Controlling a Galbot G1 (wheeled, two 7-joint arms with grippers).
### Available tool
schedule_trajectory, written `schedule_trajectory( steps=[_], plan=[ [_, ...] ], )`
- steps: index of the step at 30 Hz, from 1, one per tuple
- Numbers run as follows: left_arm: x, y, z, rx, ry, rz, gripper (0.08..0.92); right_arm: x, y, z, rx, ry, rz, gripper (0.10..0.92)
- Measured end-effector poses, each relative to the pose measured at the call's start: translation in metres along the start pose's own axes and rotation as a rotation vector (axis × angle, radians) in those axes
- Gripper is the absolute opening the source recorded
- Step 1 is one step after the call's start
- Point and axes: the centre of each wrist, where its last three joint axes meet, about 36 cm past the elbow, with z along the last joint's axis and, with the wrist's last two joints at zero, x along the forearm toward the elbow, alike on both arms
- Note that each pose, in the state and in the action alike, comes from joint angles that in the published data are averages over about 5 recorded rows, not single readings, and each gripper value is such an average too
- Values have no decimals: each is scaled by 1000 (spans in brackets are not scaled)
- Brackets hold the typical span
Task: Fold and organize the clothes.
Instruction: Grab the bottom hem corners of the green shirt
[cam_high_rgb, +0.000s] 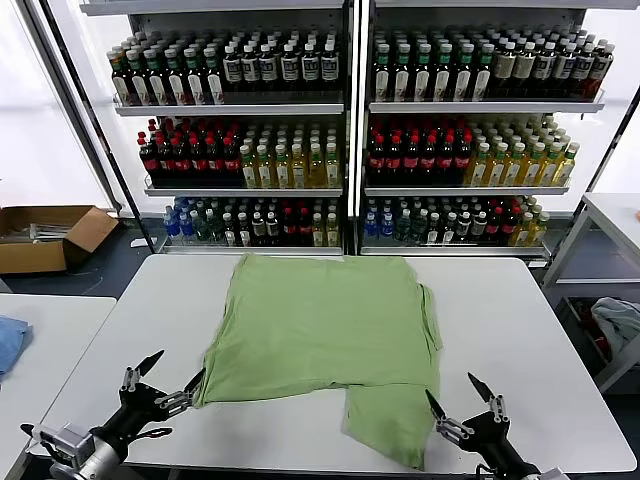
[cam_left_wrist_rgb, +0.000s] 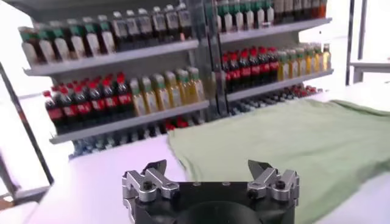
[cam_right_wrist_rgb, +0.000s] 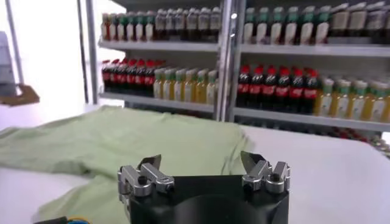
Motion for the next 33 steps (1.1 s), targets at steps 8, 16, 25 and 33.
schedule_trajectory(
  steps=[8,16,25,33],
  plan=[
    [-17,-3,7,25,98,33,823,-6,19,3,-4,81,-28,823],
    [-35,-2,21,76,188,22,823,-8,36,10,-3,148,-34,806],
    [-43,-1,34,107,240,-1,723,-8,49,16,-13,179,-38,568],
    [-42,-10,39,116,248,-4,498,-7,50,18,-7,198,-37,343]
  ],
)
